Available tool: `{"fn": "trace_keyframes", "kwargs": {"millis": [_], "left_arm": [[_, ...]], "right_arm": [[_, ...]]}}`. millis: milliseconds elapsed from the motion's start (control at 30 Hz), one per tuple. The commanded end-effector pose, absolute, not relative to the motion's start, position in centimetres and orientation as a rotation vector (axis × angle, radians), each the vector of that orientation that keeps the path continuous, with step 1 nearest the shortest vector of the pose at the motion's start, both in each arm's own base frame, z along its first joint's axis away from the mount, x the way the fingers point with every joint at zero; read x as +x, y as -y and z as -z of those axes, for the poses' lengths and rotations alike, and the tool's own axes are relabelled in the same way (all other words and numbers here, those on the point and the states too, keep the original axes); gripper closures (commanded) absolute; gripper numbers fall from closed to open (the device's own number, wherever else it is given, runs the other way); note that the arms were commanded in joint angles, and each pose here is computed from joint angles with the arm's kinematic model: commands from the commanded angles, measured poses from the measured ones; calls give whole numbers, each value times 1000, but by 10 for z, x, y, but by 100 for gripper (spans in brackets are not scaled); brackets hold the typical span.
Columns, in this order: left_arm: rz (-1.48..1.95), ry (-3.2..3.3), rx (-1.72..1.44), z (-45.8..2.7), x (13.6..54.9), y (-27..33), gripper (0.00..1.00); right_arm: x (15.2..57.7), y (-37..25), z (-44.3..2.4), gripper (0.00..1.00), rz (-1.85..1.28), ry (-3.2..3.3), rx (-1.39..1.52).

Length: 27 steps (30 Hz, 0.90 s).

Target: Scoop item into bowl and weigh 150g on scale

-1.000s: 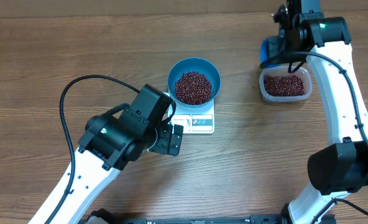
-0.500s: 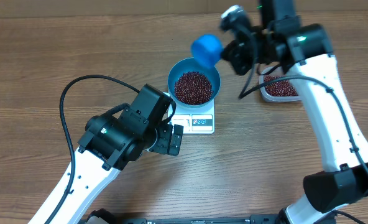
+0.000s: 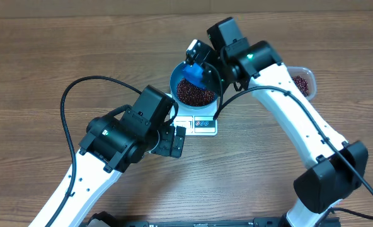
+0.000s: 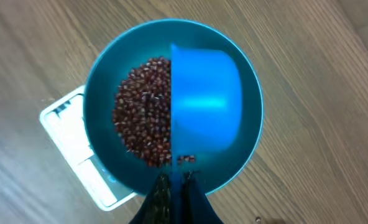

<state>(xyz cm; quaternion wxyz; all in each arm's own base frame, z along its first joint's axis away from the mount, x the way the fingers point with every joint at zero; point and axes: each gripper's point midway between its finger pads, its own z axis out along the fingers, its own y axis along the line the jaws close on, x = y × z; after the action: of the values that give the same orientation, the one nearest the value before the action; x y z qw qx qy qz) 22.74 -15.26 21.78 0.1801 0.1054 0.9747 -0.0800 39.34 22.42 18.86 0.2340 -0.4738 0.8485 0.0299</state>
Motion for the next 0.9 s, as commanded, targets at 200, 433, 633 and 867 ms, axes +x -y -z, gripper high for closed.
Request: {"fn": "trace_keyframes", "kwargs": {"millis": [200, 433, 633, 867], "left_arm": [[234, -2749, 293, -219, 226, 153, 0], [234, -2749, 293, -219, 226, 153, 0], [234, -2749, 293, -219, 226, 153, 1], [234, -2749, 293, -219, 226, 153, 1]], "right_arm": [[408, -228, -171, 96, 103, -2281, -1296], [404, -228, -164, 96, 102, -2292, -1308], [396, -225, -153, 96, 103, -2325, -1338], [382, -239, -150, 96, 90, -2313, -1398]]}}
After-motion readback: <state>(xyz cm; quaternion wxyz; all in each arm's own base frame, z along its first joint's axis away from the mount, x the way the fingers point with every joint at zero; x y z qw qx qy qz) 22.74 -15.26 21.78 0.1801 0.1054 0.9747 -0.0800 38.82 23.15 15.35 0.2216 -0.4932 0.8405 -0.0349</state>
